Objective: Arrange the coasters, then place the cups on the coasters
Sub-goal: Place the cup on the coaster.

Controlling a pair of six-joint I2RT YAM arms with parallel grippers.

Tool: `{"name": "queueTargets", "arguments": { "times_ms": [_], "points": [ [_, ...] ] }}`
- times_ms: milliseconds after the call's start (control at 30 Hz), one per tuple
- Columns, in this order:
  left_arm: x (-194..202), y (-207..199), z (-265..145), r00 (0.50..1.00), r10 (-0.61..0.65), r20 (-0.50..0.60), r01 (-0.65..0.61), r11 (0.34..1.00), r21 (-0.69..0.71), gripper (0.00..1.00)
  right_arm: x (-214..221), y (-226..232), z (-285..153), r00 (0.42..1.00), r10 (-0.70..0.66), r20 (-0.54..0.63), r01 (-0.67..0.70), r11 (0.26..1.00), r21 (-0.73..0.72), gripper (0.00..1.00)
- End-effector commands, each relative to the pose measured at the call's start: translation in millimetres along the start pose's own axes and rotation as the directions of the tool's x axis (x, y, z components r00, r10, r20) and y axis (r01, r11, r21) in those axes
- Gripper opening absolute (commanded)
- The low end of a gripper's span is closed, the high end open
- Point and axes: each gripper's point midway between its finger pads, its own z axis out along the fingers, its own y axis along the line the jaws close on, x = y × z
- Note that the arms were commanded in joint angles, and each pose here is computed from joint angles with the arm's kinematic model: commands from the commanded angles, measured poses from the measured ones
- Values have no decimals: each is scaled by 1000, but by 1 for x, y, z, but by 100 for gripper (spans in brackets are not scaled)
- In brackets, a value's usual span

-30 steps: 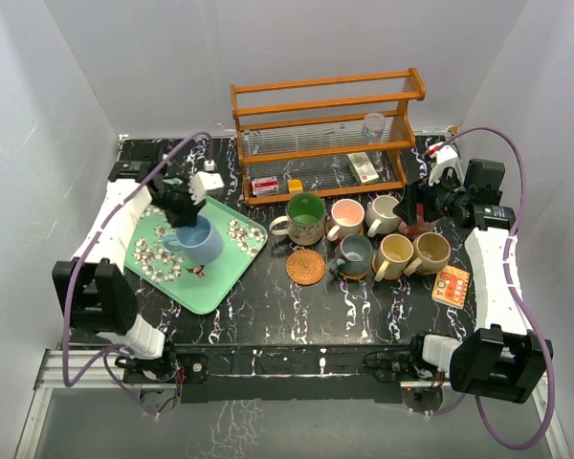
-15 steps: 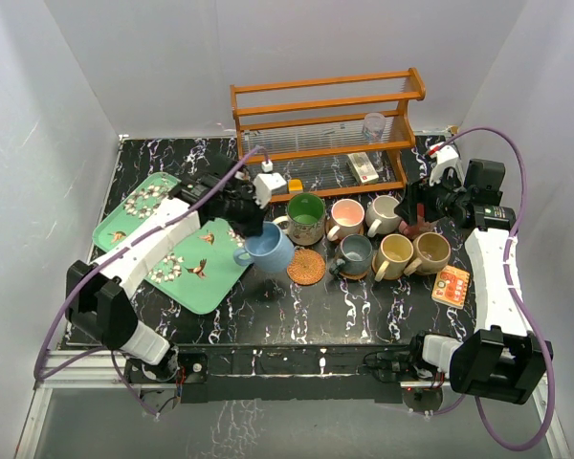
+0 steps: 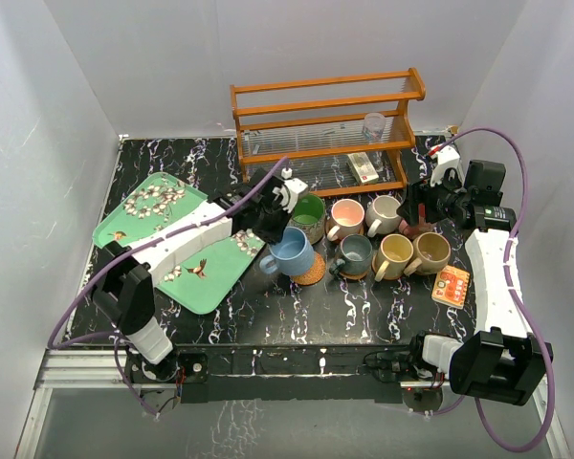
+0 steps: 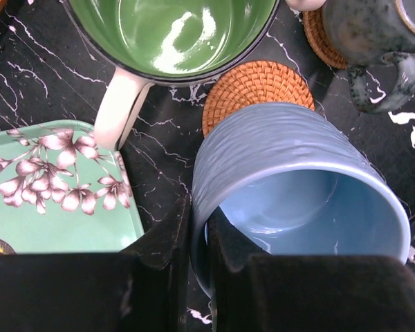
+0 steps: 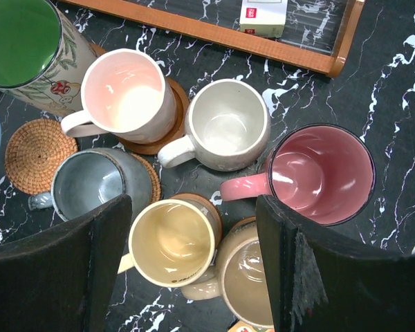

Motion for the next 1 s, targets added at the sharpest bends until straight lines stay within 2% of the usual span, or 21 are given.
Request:
{"name": "queueTargets", "arguments": {
  "times_ms": [0, 233, 600, 967],
  "points": [
    [-30, -11, -8, 993, -34, 113, 40, 998, -54, 0, -11, -6, -6, 999, -18, 32, 17, 999, 33, 71],
    [-32, -11, 2, 993, -13, 121, 33, 985, -169, 0, -9, -7, -3, 1000, -7, 24, 6, 1000, 29, 71],
    [-28, -15, 23, 994, -53, 94, 76, 962, -263, 0, -4, -9, 1, 1000, 4, 14, -4, 1000, 26, 71],
    [-23, -23, 37, 994, -78, 72, 94, 963, -253, 0, 0, -9, 4, 1000, 6, 9, -6, 1000, 24, 71]
  ]
}}
